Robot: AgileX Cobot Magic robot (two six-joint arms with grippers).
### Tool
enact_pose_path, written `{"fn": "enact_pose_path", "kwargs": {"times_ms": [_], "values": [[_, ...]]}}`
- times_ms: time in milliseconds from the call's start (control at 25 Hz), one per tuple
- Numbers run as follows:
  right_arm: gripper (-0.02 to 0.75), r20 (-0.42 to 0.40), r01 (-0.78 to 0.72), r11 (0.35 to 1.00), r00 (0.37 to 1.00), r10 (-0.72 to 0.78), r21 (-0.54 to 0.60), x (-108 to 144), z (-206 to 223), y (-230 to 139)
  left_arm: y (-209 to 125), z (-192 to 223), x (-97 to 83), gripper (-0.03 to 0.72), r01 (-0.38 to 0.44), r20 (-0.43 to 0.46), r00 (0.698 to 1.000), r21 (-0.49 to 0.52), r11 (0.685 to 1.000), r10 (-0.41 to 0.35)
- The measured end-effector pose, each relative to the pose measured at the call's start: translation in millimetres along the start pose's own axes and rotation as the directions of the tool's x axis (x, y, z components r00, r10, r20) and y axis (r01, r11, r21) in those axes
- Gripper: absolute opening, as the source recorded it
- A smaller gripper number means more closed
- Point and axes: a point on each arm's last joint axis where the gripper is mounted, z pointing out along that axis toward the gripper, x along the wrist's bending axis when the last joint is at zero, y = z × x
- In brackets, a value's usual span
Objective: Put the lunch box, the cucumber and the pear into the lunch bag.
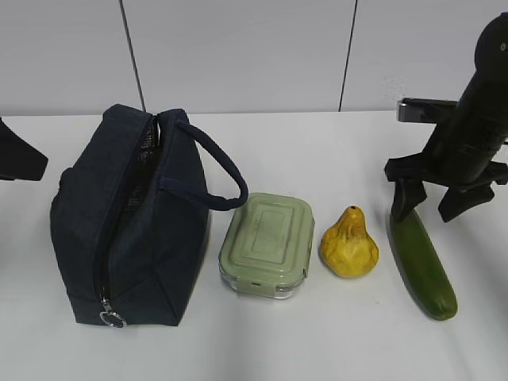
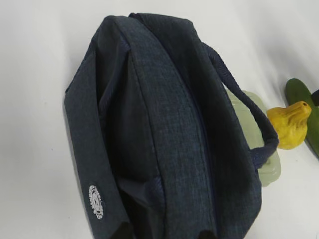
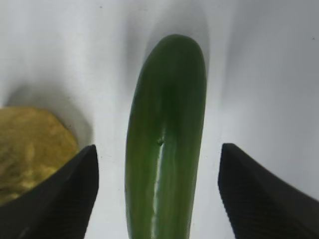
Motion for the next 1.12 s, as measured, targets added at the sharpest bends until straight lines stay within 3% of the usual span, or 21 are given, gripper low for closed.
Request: {"fn": "enact_pose_path", "kwargs": {"times_ms": [680,760,920,1120], "values": [[0.589,-0.028,-0.014,0.997,0.999,0.016,0.070,-2.6,49.2,17.0,0.8,0.0,0.4,0.246,-0.002,-0.004,1.000,-0.009,1.000,0.002],[0.565,-0.025,-0.013,0.995,1.000,0.016,0.100,-3.6,55.9,16.0,0.9,0.0,0.4,0.246,-0.002,-0.005,1.000,-0.010,1.000,0.002],[0.421,-0.017,-0.007,0.994,1.000,0.009,0.113,-4.4,56.7,15.4,1.0,0.0,0.4,0.246,-0.005,-0.005,1.000,-0.011,1.000,0.005],[0.415,-0.017,-0.002,0.995,1.000,0.003,0.100,-3.8,51.1,16.1,-0.9,0.0,-0.4,0.246,-0.019,0.004,1.000,0.010,1.000,0.019]]}}
